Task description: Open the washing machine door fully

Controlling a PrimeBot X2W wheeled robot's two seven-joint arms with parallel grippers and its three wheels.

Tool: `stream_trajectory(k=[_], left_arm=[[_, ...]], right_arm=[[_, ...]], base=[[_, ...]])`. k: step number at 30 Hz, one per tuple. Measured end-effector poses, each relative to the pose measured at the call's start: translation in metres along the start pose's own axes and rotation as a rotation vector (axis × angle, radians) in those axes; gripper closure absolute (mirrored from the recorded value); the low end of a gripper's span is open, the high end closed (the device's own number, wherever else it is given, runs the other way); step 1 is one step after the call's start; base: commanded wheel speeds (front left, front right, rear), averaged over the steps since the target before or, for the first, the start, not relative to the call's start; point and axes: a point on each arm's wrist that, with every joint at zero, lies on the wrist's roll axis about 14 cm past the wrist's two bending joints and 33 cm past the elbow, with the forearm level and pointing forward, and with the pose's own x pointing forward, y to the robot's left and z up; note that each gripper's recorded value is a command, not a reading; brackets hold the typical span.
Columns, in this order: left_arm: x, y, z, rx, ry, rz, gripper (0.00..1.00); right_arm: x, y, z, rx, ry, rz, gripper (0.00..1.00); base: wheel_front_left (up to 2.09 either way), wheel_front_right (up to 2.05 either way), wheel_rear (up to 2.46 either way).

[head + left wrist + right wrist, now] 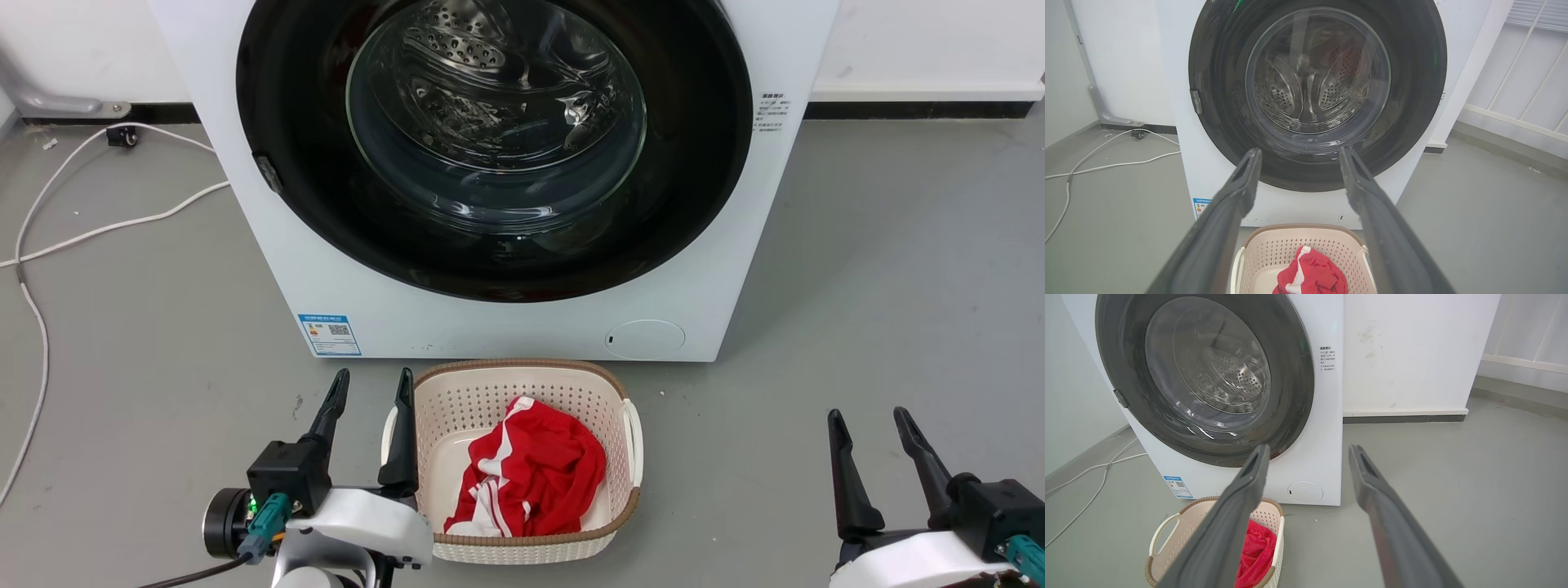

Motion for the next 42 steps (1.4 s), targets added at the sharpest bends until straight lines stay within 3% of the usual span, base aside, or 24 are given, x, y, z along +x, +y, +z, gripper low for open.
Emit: stream_trajectory(k=[24, 35, 36, 37, 38, 42], left_arm=[[-0.0015, -0.0104, 0.0009, 0.134, -0.031, -0.039, 0.00], [-0.0017, -0.0095, -0.0015, 0.127, -0.025, -0.036, 0.00], [-0.0017, -0.0095, -0.0016, 0.127, -0.024, -0.035, 0.00], [-0.0017, -0.0095, -0.0016, 0.126, -0.024, -0.035, 0.00], [-0.0017, -0.0096, -0.0016, 0.126, -0.024, -0.035, 0.00], [-0.0017, -0.0098, -0.0019, 0.125, -0.023, -0.035, 0.00]], right_arm=[[-0.0031, 0.0016, -0.0028, -0.122, -0.004, 0.017, 0.00], [-0.0033, 0.0004, -0.0038, -0.118, -0.002, 0.013, 0.00], [-0.0033, 0.0000, -0.0038, -0.112, -0.002, 0.011, 0.17], [-0.0034, -0.0004, -0.0041, -0.110, -0.001, 0.010, 0.64], [-0.0037, -0.0011, -0.0046, -0.103, 0.001, 0.007, 1.00], [-0.0039, -0.0007, -0.0062, -0.092, 0.007, 0.007, 1.00]], base=[[0.00, 0.00, 0.00], [0.00, 0.00, 0.00], [0.00, 0.00, 0.00], [0.00, 0.00, 0.00], [0.00, 0.00, 0.00], [0.00, 0.00, 0.00]])
